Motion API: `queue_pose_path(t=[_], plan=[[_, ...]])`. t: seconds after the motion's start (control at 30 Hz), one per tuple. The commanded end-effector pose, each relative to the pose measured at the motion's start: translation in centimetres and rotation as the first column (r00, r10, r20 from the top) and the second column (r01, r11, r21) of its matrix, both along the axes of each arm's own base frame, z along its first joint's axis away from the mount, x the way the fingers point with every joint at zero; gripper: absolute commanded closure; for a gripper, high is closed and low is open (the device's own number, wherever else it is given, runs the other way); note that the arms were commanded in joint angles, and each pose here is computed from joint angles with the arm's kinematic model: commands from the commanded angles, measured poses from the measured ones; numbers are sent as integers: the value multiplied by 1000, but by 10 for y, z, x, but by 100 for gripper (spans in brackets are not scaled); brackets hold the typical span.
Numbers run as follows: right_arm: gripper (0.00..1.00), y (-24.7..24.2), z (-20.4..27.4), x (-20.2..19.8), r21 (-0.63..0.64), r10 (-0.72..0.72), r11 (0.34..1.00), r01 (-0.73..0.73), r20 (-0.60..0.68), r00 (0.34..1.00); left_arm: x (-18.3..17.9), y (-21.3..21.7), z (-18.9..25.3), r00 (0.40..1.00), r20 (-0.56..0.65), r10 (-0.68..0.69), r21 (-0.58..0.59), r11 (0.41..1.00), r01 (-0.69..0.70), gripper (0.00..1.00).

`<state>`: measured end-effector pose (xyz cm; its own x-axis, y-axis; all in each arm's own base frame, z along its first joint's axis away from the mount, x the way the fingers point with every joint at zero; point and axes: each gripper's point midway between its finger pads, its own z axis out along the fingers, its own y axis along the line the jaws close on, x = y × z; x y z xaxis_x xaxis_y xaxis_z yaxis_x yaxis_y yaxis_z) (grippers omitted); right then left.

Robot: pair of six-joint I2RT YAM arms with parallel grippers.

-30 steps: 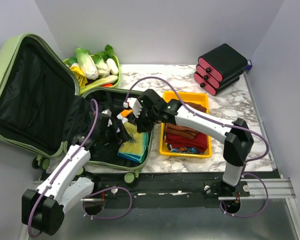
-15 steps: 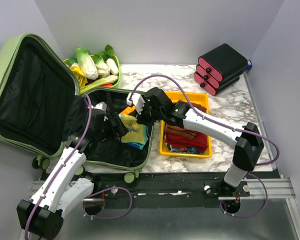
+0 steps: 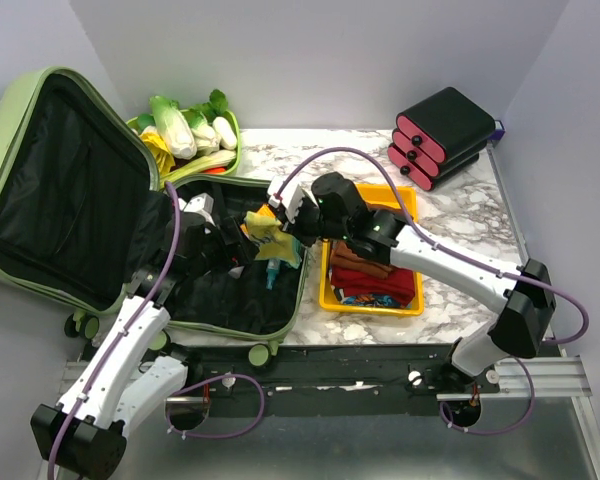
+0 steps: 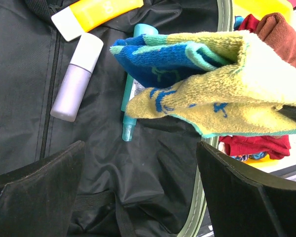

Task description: Open, take out, and arrange the luggage

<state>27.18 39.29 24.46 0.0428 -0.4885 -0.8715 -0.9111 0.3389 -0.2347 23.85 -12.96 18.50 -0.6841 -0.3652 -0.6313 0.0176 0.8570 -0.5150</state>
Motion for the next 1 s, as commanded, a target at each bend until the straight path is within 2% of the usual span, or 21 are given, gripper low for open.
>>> queue_pose_path(t=[0.0,0.3,0.53,0.63,0.8,0.97], plan=[[99,-11,29,2,49,-49,998,46,68,996,3,3,17,998,65,5,6,1000,-5,1],[99,-45,57,-11,77,-151,986,150,12,988,-7,4,42,987,158,-27,-8,1000,28,1],[99,-88,65,-51,54,-152,986,156,-75,986,-9,17,50,982,190,15,24,1000,-20,1],[99,-111,59,-62,24,-196,980,200,-110,974,-9,21,47,983,183,25,48,998,-34,1],[99,-157,46,-69,0,-329,944,331,-91,940,-7,27,40,985,169,46,78,995,-59,1],[99,-173,31,-67,-27,-368,930,367,-101,924,-5,27,36,987,152,44,89,994,-58,1]])
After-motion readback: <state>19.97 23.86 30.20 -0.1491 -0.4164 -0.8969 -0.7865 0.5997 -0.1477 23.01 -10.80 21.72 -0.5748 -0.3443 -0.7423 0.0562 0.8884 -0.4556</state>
